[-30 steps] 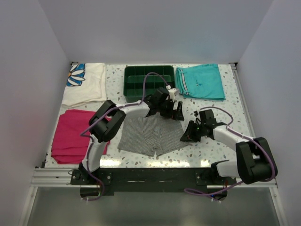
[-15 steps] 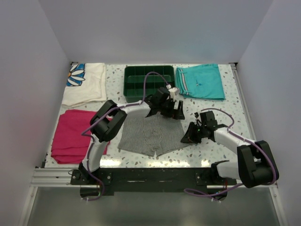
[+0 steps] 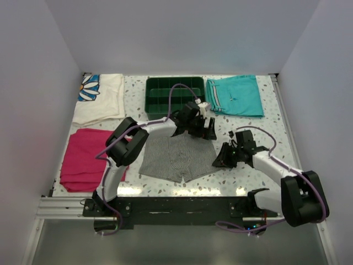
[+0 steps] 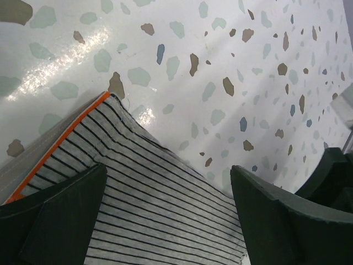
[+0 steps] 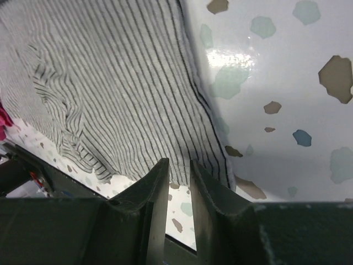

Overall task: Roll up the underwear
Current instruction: Fold the underwear at the center of the board.

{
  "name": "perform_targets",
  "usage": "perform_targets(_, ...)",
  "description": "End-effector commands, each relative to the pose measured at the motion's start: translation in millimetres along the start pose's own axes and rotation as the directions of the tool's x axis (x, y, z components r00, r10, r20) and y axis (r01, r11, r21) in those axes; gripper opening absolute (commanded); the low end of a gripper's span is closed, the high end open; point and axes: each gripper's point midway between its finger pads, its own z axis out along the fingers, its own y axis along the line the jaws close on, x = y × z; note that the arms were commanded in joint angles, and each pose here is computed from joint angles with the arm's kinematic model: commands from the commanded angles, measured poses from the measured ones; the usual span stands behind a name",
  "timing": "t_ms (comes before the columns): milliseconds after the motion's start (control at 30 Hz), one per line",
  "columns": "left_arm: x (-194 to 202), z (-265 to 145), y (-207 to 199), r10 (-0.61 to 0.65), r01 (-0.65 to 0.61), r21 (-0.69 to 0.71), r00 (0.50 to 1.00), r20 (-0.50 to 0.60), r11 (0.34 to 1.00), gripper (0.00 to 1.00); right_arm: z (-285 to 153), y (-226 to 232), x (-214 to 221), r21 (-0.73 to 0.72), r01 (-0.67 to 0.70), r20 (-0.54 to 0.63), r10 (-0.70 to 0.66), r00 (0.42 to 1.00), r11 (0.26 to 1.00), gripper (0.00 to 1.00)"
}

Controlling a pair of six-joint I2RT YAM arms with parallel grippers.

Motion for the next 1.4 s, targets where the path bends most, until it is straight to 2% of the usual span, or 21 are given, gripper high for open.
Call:
perform_targets(0,-41,-33,-26,0.053,-0.053,0.004,0.996,0.075,0.999,1.00,-26,31,-33,-0.054,0.080,0.132,-0.072,0.989,0.995,0.29)
perform_targets(200,-53,-47,-30,0.063,-0.060,-0.041,0.994,0.086,0.997,1.00,-56,30,-48,0.031,0.089,0.238,-0.094,0.967,0.996,0.46)
perform_targets(233,-52,-47,-30,0.055,-0.052,-0.042,0.995,0.081,0.998,1.00,-57,25,-42,0.056,0.075,0.219,-0.086,0.972,0.996,0.52)
perform_targets(333,-54,-49,-31,0.037,-0.033,-0.045,0.996,0.076,0.998,1.00,-60,17,-36,0.091,0.065,0.212,-0.083,0.974,0.994,0.62)
perform_targets(533,-57,-50,-29,-0.014,0.016,-0.027,0.997,0.069,1.000,1.00,-61,0,-24,0.164,0.032,0.175,-0.061,0.983,0.986,0.77)
perform_targets(767,-54,-54,-11,-0.107,0.107,0.000,0.993,0.043,0.994,1.00,-70,-3,-31,0.219,0.050,0.171,-0.089,0.981,0.975,0.82)
perform_targets(933,-45,-51,-18,-0.118,0.116,0.064,0.993,0.023,0.991,1.00,-74,-6,-36,0.251,0.060,0.173,-0.105,0.979,0.966,0.83)
perform_targets(1167,-39,-39,-6,-0.096,0.095,-0.054,0.995,-0.014,0.994,1.00,-68,-9,-31,0.261,-0.033,0.167,-0.012,0.986,0.965,0.83)
perform_targets(1367,-39,-29,10,-0.061,0.052,-0.212,0.998,-0.036,0.976,0.95,-57,-6,-30,0.214,-0.046,0.164,0.010,0.986,0.976,0.76)
